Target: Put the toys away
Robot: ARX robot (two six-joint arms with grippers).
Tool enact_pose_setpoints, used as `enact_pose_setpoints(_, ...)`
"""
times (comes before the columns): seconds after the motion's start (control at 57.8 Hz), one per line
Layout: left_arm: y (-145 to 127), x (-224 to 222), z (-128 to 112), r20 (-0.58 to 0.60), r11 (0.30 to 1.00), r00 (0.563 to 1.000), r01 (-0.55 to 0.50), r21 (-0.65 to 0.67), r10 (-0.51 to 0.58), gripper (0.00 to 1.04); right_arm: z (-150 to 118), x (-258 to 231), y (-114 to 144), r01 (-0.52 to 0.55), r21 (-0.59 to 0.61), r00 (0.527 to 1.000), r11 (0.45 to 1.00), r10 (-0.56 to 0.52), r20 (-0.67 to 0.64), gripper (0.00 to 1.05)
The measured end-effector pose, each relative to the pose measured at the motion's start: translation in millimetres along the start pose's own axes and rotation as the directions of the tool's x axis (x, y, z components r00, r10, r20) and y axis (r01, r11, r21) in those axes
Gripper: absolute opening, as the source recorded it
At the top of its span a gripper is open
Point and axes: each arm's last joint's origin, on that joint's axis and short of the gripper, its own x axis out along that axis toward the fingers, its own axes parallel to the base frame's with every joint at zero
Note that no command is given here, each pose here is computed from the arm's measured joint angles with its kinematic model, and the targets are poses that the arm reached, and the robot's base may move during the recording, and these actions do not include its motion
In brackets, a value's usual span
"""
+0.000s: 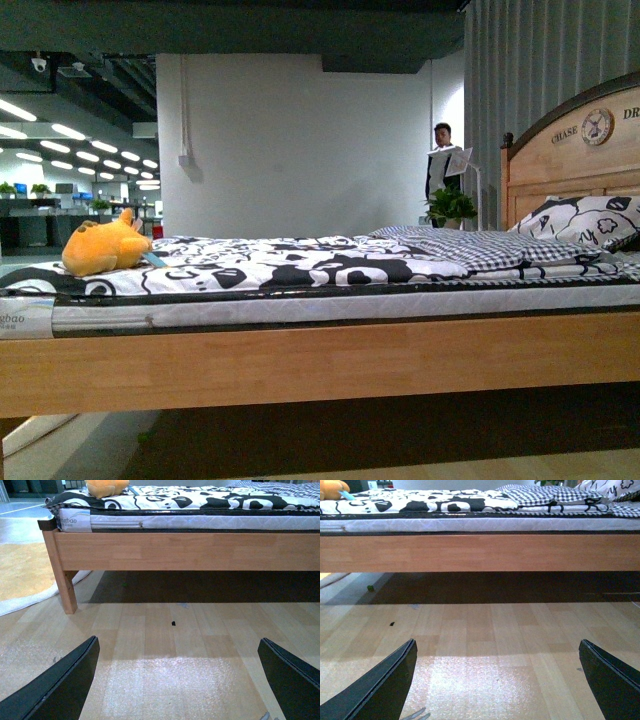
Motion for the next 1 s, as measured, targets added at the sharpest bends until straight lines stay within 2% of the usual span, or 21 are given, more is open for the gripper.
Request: enact_pose_setpoints(1.004, 0.0, 0.0, 0.0, 0.000, 1.000, 1.000, 0.000, 0.000, 0.000, 0.98, 0.0, 0.0, 0.0, 0.000, 0.000, 1.000, 1.000, 0.000, 0.000, 0.98)
